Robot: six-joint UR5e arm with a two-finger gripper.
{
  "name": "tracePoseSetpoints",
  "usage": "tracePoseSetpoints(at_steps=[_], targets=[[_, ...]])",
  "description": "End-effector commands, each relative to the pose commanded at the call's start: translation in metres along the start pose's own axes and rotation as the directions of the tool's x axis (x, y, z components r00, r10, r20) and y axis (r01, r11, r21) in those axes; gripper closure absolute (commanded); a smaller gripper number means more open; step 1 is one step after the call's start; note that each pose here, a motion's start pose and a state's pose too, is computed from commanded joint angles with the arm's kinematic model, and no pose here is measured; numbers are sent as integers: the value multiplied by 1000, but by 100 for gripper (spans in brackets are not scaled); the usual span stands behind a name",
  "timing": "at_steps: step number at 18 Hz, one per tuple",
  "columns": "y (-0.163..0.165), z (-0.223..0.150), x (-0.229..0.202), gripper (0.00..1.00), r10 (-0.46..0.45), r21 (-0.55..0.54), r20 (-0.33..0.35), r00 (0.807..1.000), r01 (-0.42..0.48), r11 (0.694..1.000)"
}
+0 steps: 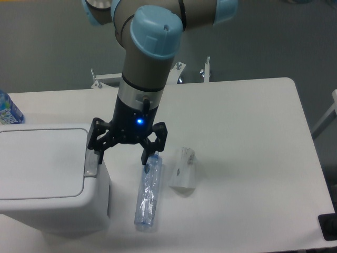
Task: Open the trash can
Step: 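Lower the gripper finger onto the lid edge and press down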
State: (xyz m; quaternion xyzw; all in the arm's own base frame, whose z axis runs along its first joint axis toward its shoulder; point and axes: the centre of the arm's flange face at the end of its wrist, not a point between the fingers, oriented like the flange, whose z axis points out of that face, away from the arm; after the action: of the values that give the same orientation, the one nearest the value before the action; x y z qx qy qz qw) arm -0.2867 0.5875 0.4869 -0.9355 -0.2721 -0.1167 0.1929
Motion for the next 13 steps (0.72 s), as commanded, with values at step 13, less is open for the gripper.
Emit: tracePoseSetpoints(at_steps=[13], targets=[[1, 0, 5, 0, 7, -1, -4, 1000, -7, 1000]])
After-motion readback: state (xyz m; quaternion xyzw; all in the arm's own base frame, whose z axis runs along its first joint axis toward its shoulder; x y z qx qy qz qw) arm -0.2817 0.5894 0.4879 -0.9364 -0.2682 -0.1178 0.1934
